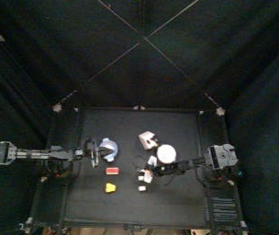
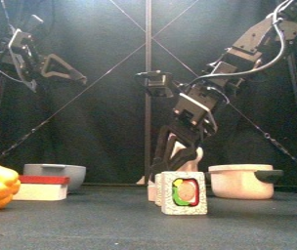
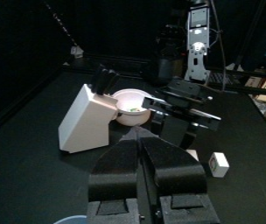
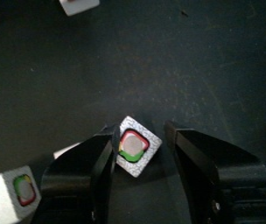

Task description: Grab sushi piece from table

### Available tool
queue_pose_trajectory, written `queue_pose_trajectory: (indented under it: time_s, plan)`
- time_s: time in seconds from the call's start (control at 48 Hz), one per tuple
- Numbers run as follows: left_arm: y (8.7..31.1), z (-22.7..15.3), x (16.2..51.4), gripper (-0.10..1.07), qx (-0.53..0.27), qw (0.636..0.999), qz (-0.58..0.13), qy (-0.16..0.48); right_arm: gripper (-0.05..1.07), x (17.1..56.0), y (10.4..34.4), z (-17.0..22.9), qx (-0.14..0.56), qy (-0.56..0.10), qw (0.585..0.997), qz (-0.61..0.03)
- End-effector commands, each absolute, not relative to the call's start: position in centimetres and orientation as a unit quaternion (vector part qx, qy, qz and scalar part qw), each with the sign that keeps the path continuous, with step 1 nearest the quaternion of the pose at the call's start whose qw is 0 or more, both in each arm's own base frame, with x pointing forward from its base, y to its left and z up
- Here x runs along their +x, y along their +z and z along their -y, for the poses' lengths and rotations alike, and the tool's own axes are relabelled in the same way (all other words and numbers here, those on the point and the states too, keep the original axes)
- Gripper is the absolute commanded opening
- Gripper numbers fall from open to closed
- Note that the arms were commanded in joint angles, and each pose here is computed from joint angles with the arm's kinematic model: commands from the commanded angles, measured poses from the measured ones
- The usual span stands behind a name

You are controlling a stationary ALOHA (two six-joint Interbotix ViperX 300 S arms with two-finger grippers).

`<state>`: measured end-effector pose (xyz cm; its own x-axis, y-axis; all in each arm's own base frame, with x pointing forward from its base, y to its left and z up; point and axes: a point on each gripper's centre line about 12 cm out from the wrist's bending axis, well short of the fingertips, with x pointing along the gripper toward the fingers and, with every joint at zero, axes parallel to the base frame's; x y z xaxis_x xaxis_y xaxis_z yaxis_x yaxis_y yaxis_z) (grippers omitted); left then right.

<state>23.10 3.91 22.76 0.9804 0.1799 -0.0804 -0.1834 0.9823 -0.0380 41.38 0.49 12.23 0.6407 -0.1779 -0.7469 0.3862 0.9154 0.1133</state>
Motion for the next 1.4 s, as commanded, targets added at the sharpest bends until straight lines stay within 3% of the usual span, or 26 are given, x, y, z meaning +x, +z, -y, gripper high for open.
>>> queue_pose_trajectory:
  time_s: [0.0,0.188,0.333,0.688,1.375]
  plan:
    - [23.3,-4.0,23.3,0.35,-0.022,0.995,-0.028,0.093,0.83,42.1,14.7,0.0,0.168,-0.18,0.897,-0.368]
    - [23.3,-4.0,23.3,0.35,-0.021,0.995,-0.028,0.092,0.93,41.7,15.0,0.9,0.172,-0.243,0.875,-0.382]
    - [23.3,-4.0,23.3,0.35,-0.022,0.995,-0.028,0.092,1.0,41.9,15.5,0.6,0.179,-0.251,0.872,-0.38]
    - [23.3,-4.0,23.3,0.35,-0.022,0.995,-0.028,0.092,1.0,41.5,14.3,0.4,0.226,-0.267,0.849,-0.397]
    - [23.3,-4.0,23.3,0.35,-0.021,0.995,-0.028,0.092,1.0,42.3,12.3,-0.1,0.228,-0.271,0.838,-0.416]
